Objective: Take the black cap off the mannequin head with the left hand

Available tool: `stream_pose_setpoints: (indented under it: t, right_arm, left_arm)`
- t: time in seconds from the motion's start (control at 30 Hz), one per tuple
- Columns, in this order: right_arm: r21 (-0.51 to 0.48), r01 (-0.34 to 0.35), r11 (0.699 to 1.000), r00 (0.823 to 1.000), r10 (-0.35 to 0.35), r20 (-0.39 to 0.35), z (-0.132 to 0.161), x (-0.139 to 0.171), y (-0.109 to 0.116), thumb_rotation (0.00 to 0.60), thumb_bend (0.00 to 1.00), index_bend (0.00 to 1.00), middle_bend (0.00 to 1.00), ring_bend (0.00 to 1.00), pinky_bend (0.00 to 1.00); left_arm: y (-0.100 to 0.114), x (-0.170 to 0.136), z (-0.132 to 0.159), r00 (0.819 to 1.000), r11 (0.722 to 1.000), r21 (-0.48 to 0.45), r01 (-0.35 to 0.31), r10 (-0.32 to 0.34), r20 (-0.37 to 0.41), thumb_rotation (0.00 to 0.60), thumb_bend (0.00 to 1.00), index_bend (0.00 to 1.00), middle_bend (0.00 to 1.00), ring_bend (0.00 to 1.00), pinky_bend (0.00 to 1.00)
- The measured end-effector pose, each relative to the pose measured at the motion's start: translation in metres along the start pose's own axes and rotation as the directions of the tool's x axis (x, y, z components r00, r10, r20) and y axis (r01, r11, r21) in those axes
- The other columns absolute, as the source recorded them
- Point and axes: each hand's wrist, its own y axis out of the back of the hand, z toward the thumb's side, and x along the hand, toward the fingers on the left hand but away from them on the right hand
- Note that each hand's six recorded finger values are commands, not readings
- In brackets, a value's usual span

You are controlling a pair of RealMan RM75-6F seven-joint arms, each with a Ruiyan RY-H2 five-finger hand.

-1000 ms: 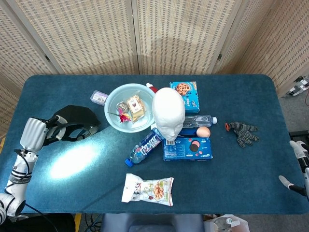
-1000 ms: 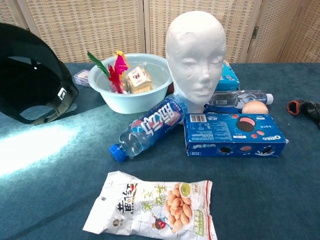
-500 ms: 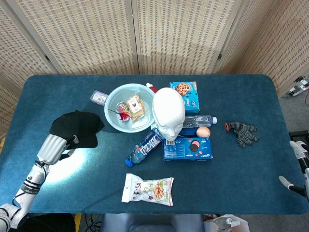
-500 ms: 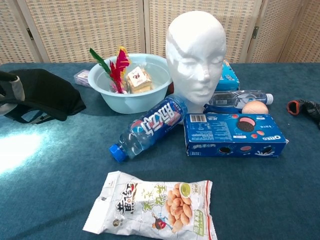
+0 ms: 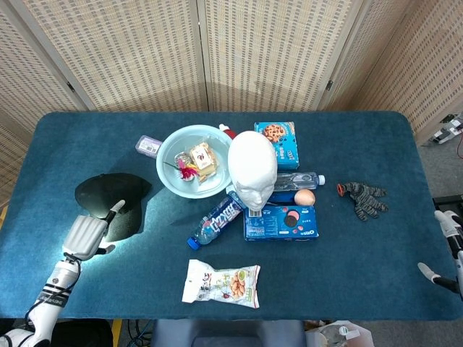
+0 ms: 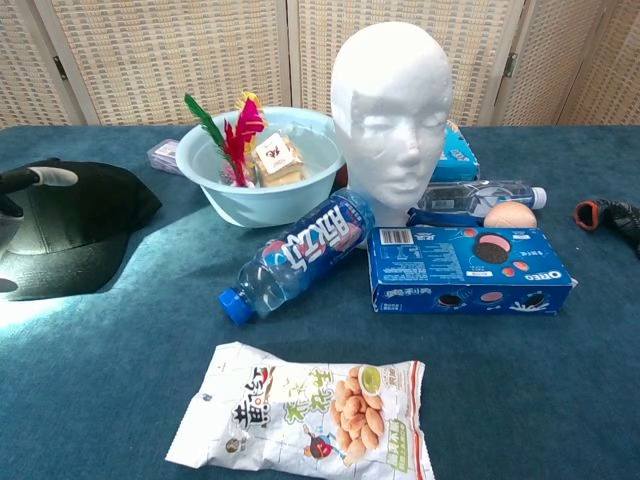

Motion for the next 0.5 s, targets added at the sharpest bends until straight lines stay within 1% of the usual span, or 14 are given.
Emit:
stream_pose_setpoints:
  t: [0.03, 0.07, 0.1, 0.17, 0.23, 0.33, 0.4, 0.47, 0.5]
  right_arm:
    - [0.0, 0.0, 1.0, 1.0, 0.0, 0.0, 0.0, 0.0, 0.0, 0.6, 0.01, 0.1, 0.19, 0.12, 0.17]
    - [0.0, -0.001, 1.0, 1.0, 0.001, 0.001, 0.0, 0.0, 0.0, 0.6, 0.01, 0.1, 0.19, 0.12, 0.17]
    - [0.0, -0.002, 1.0, 1.0, 0.002, 0.003, -0.001, 0.0, 0.0, 0.6, 0.01, 0.1, 0.19, 0.12, 0.17]
    - [0.001, -0.006, 1.0, 1.0, 0.006, 0.007, -0.002, 0.0, -0.001, 0.6, 0.01, 0.1, 0.19, 0.12, 0.17]
    - [0.001, -0.012, 1.0, 1.0, 0.012, 0.012, -0.003, 0.0, -0.003, 0.6, 0.01, 0.1, 0.19, 0.12, 0.17]
    - [0.007, -0.028, 1.0, 0.999, 0.028, 0.015, -0.004, 0.0, -0.005, 0.6, 0.01, 0.1, 0.19, 0.12, 0.17]
    - [0.011, -0.041, 0.999, 0.999, 0.041, 0.01, -0.004, -0.001, -0.006, 0.6, 0.01, 0.11, 0.19, 0.12, 0.17]
    - [0.018, -0.055, 0.998, 0.998, 0.055, -0.005, -0.002, -0.003, -0.008, 0.6, 0.01, 0.12, 0.2, 0.12, 0.17]
    - [0.02, -0.059, 0.998, 0.998, 0.059, -0.013, 0.0, -0.004, -0.009, 0.6, 0.01, 0.12, 0.2, 0.12, 0.17]
  left_arm:
    - [0.002, -0.003, 0.0, 1.0, 1.0, 0.001, 0.009, -0.009, -0.009, 0.6, 0.0, 0.0, 0.39, 0.56, 0.97]
    - [0.004, -0.007, -0.002, 1.0, 1.0, -0.002, 0.021, -0.021, -0.021, 0.6, 0.0, 0.0, 0.37, 0.54, 0.96]
    - [0.006, -0.009, -0.003, 0.999, 1.0, -0.007, 0.03, -0.03, -0.029, 0.6, 0.0, 0.0, 0.32, 0.5, 0.91]
    - [0.009, -0.015, -0.005, 0.998, 0.999, -0.017, 0.048, -0.048, -0.046, 0.6, 0.0, 0.0, 0.27, 0.44, 0.86]
    - [0.013, -0.018, -0.008, 0.997, 0.999, -0.024, 0.045, -0.047, -0.062, 0.6, 0.0, 0.0, 0.25, 0.4, 0.82]
    - [0.022, -0.023, -0.018, 0.994, 0.998, -0.067, -0.01, 0.002, -0.107, 0.6, 0.0, 0.0, 0.24, 0.37, 0.73]
    - [0.03, -0.031, -0.028, 0.988, 0.993, -0.101, -0.059, 0.043, -0.151, 0.6, 0.0, 0.0, 0.24, 0.34, 0.66]
    - [0.034, -0.042, -0.039, 0.978, 0.988, -0.119, -0.093, 0.068, -0.198, 0.6, 0.0, 0.0, 0.23, 0.33, 0.63]
    - [0.036, -0.047, -0.043, 0.974, 0.987, -0.124, -0.101, 0.072, -0.216, 0.6, 0.0, 0.0, 0.22, 0.32, 0.61]
